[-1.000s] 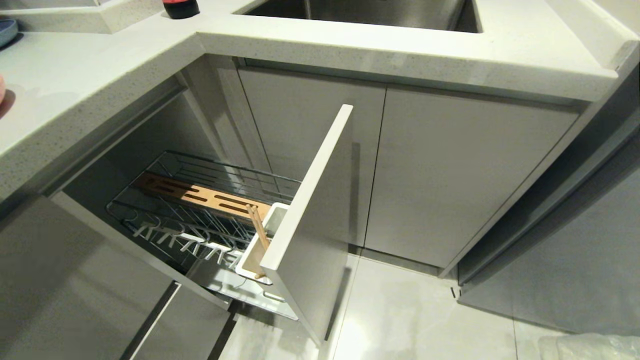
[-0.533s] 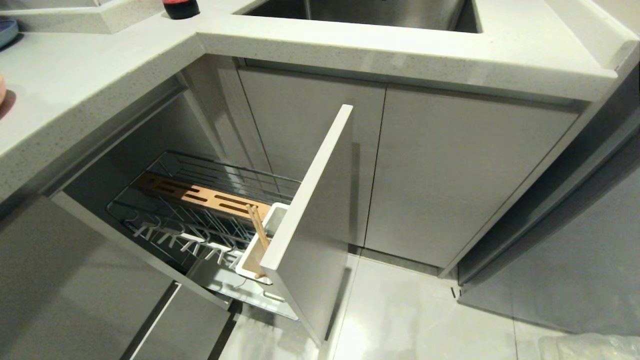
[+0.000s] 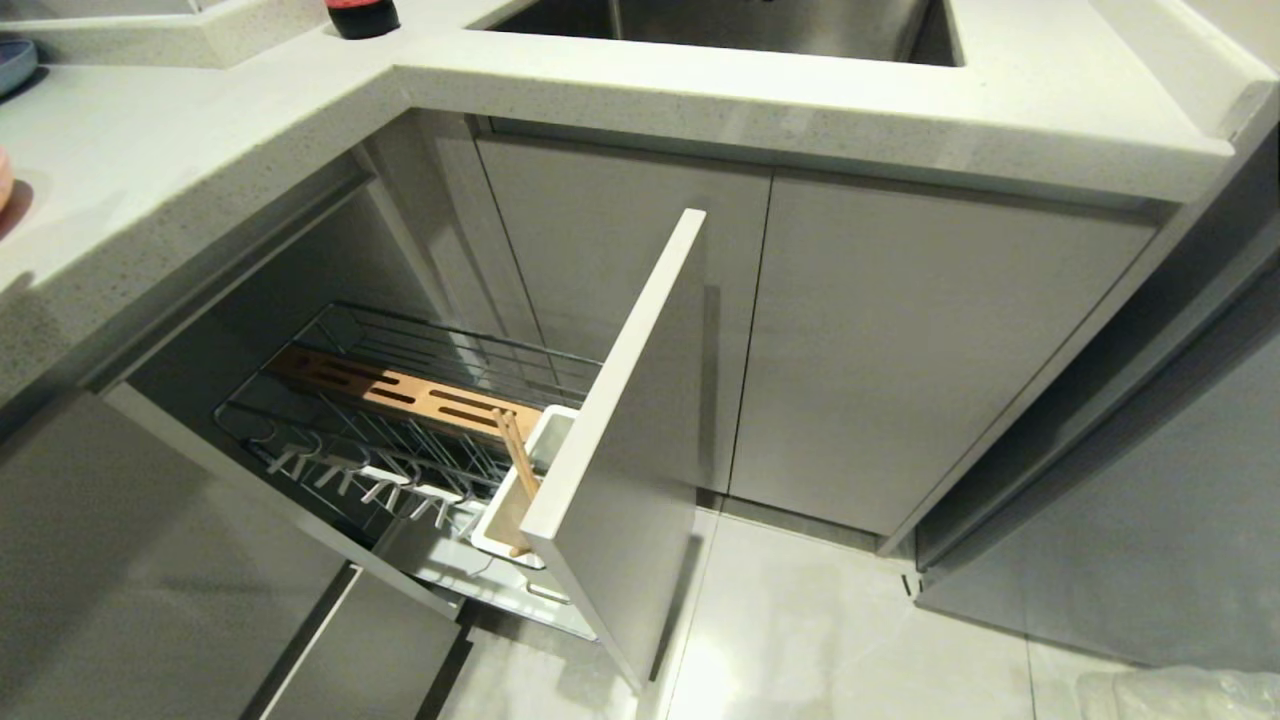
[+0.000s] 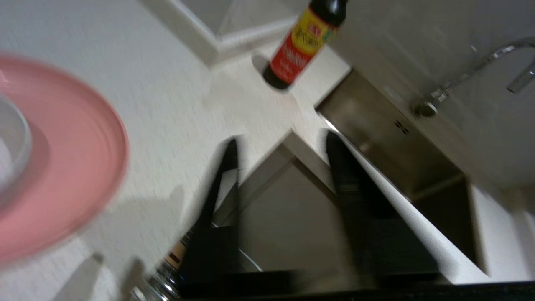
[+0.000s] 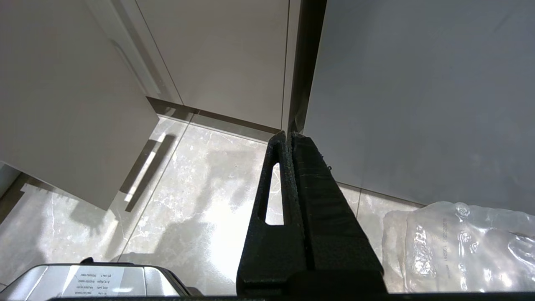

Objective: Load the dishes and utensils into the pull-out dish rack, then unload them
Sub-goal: Take the chopsticks out of the cupboard

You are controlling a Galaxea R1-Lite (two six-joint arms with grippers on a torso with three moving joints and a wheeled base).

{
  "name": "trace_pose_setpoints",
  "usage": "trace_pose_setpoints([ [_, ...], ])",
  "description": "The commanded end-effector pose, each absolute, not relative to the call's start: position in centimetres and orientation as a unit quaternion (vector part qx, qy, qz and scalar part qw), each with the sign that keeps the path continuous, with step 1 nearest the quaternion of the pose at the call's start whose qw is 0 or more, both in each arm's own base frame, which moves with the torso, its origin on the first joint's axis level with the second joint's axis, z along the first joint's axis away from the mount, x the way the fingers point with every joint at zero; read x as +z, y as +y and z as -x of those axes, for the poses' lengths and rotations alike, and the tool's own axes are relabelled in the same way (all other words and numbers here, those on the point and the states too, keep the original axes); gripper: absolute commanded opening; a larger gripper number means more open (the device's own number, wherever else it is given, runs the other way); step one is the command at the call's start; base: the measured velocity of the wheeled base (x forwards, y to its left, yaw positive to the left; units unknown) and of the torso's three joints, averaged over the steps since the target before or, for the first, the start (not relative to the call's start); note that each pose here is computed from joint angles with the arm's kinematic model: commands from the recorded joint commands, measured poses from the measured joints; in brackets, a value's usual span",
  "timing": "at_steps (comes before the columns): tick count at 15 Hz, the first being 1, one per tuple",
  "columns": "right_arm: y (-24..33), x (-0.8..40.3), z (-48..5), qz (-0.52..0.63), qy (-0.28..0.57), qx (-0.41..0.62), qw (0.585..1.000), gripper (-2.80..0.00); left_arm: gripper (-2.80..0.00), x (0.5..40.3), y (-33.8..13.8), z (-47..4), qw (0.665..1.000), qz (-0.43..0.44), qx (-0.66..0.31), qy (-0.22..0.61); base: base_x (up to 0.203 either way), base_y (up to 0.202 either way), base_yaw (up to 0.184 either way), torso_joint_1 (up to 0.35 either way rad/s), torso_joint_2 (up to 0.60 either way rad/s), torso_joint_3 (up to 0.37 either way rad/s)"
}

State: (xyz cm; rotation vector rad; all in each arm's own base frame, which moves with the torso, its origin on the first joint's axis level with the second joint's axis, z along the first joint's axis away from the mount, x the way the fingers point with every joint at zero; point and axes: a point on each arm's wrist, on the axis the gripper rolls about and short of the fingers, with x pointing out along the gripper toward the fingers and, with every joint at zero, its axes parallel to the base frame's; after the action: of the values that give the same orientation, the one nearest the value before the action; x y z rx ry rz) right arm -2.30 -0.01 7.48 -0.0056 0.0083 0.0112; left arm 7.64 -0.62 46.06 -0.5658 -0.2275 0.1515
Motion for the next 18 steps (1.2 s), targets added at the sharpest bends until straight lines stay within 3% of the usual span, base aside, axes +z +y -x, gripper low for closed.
trace_pose_setpoints([
  [1,0.0,7.5,2.3,0.003,0.004,0.006,1.000,-2.80,-2.80,44.8,-0.8,-7.4,0.951,0.295,0.041,-0.082,0.000,0.000,0.000,0.000,0.00,0.000],
  [5,0.0,7.5,2.3,0.003,0.004,0.006,1.000,-2.80,-2.80,42.2,-3.1,-9.9,0.959,0.270,-0.071,0.050,0.000,0.000,0.000,0.000,0.00,0.000],
  [9,0.0,7.5,2.3,0.003,0.004,0.006,1.000,-2.80,-2.80,38.0,-5.8,-14.1,0.955,0.173,-0.065,0.231,0.000,0.000,0.000,0.000,0.00,0.000],
  [15,0.0,7.5,2.3,0.003,0.004,0.006,1.000,-2.80,-2.80,32.1,-7.5,-19.3,0.895,0.017,-0.028,0.445,0.000,0.000,0.000,0.000,0.00,0.000],
  [18,0.0,7.5,2.3,0.003,0.004,0.006,1.000,-2.80,-2.80,30.2,-8.3,-21.9,0.871,0.006,-0.033,0.491,0.000,0.000,0.000,0.000,0.00,0.000],
])
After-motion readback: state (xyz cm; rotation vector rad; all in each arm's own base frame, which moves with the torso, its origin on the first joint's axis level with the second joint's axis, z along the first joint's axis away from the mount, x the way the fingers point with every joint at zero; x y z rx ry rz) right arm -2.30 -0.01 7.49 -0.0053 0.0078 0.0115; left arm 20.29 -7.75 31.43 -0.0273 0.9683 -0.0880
